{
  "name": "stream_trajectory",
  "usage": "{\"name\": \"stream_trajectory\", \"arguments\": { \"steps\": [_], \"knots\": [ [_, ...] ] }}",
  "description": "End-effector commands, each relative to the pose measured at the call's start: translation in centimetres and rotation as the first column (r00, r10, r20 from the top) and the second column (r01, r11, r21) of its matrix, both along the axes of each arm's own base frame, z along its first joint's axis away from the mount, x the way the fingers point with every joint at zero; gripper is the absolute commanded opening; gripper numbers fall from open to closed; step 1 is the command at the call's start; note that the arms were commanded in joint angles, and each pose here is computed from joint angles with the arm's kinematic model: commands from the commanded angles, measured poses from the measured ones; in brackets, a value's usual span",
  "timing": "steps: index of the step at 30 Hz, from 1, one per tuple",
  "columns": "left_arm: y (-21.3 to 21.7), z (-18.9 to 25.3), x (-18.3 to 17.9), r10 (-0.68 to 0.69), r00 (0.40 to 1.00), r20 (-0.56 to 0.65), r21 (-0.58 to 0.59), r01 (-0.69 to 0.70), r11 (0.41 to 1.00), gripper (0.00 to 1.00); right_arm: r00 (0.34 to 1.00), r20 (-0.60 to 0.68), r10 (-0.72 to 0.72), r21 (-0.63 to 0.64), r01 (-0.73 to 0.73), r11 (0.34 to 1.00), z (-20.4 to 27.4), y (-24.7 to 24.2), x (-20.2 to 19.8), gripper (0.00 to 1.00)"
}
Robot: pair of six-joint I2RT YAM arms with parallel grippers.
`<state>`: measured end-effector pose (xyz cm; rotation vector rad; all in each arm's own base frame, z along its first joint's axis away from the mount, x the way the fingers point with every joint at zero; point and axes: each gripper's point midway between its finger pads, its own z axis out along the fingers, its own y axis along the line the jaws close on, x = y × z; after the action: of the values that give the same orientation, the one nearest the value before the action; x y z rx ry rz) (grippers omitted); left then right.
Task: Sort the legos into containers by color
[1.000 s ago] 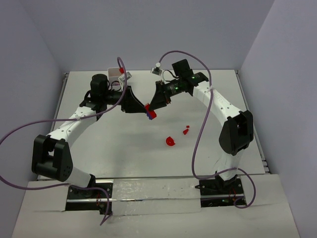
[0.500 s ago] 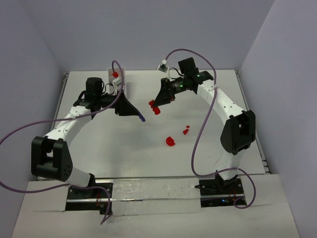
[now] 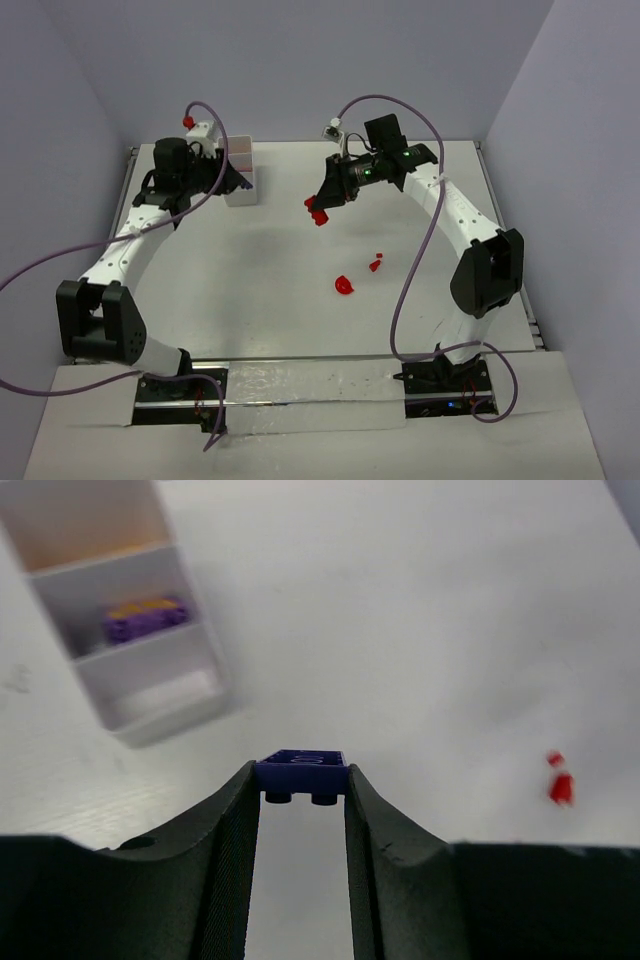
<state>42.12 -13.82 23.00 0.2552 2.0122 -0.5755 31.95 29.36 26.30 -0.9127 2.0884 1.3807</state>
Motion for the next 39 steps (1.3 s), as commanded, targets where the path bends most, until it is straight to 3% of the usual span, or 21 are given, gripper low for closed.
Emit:
{"name": "stream_trajectory", "arguments": {
  "steps": [1, 5, 18, 28, 33, 35, 37, 39],
  "knots": [
    [4.7, 2.4, 7.0, 0.361, 0.926, 0.113, 0.024, -0.366, 0.93, 0.0, 0.993, 0.096, -0.071, -0.009, 0.072, 0.997, 2.0, -0.7, 0.8, 0.0],
    [5.9, 1.6, 10.0, 0.443, 0.885, 0.144, 0.041, -0.452, 0.891, 0.0, 0.99, 0.108, -0.086, -0.023, 0.089, 0.996, 1.8, -0.9, 1.1, 0.0],
    [4.3, -0.9, 15.2, 0.447, 0.883, 0.143, 0.04, -0.457, 0.889, 0.02, 0.988, 0.11, -0.109, -0.056, 0.116, 0.992, 0.9, -1.0, 2.0, 0.0],
    [3.8, -2.7, 15.9, 0.447, 0.881, 0.153, 0.088, -0.463, 0.882, 0.46, 0.987, 0.101, -0.121, -0.084, 0.13, 0.988, 0.1, -1.1, 2.5, 0.0],
    [3.8, -1.9, 15.9, 0.44, 0.889, 0.131, 0.077, -0.451, 0.889, 0.55, 0.987, 0.098, -0.129, -0.088, 0.138, 0.987, -0.2, -1.2, 2.5, 0.0],
    [3.8, -1.3, 15.5, 0.431, 0.892, 0.134, 0.067, -0.442, 0.894, 0.67, 0.986, 0.099, -0.138, -0.087, 0.146, 0.985, -0.3, -1.2, 2.6, 0.0],
    [3.0, 0.9, 14.2, 0.378, 0.912, 0.158, 0.041, -0.389, 0.92, 0.74, 0.985, 0.1, -0.142, -0.08, 0.15, 0.985, -0.3, -1.2, 2.6, 0.0],
    [1.5, 3.2, 12.6, 0.279, 0.941, 0.189, 0.017, -0.288, 0.958, 0.74, 0.986, 0.084, -0.142, -0.073, 0.148, 0.986, -0.3, -1.0, 2.6, 0.0]
  ]
}}
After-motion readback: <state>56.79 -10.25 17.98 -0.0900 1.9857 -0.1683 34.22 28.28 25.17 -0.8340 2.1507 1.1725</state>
